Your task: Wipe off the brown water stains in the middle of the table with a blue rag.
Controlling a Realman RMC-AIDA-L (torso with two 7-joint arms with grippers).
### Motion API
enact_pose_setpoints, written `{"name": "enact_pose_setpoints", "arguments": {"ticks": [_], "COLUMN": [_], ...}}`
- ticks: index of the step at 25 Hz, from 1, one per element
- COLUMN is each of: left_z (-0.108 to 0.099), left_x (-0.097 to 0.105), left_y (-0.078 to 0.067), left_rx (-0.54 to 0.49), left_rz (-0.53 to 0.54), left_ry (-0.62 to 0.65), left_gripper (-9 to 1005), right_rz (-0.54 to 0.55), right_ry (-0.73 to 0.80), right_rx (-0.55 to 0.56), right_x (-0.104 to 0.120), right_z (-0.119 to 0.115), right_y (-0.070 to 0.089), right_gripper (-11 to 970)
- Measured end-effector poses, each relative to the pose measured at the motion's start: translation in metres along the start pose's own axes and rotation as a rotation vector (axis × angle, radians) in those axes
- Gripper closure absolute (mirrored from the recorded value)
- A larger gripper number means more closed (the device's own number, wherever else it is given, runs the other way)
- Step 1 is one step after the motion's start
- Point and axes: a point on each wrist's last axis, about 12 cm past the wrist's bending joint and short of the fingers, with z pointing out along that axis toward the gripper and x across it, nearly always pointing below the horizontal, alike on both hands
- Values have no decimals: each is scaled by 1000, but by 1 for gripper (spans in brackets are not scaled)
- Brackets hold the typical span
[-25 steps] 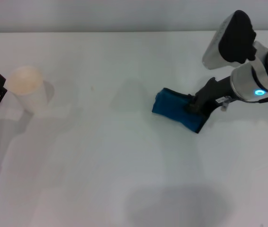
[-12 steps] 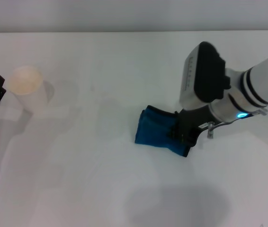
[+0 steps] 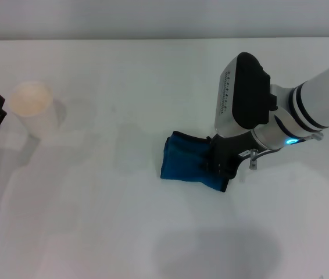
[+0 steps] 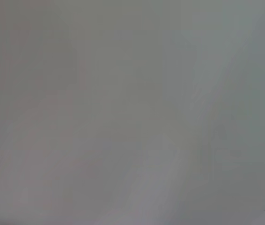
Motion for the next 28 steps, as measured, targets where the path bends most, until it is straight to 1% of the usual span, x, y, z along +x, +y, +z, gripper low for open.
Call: {"name": "enact_pose_setpoints", "arguments": {"ticks": [2, 8, 12, 13, 16, 17, 18, 19, 22, 24, 26, 28], "left_z": [0, 0, -1, -1, -1, -1, -1, -1, -1, 0, 2, 2], "left_x": [0, 0, -1, -1, -2, -3, -3, -3, -4, -5, -6, -8], "left_y": [0, 0, 0, 0, 0, -1, -1, -1, -1, -1, -1, -2], "left_rx": [0, 0, 1, 3, 9, 12, 13, 14, 15, 17, 24, 35], "left_rz": [1, 1, 0, 0, -1, -1, -1, -1, 1, 5, 15, 20], "left_ry": [0, -1, -5, -7, -16, -21, -23, -24, -27, -31, -42, -52], "left_gripper": [107, 106, 106, 106, 107, 107, 107, 107, 106, 106, 106, 106], "right_rz": [4, 47, 123, 152, 248, 285, 371, 371, 524, 593, 664, 730], "right_ry": [1, -37, -148, -195, -356, -432, -578, -578, -816, -971, -1132, -1267], "right_rx": [-2, 5, 8, 7, 3, 3, 3, 3, 7, 20, 67, 144], "right_x": [1, 3, 7, 10, 21, 25, 35, 35, 55, 71, 90, 109], "right_z": [0, -7, -23, -28, -43, -49, -59, -59, -74, -81, -86, -89], "right_y": [0, -2, -7, -9, -13, -14, -16, -16, -19, -17, -14, -9], "right_gripper": [894, 695, 504, 456, 241, 236, 231, 226, 211, 201, 191, 187]}}
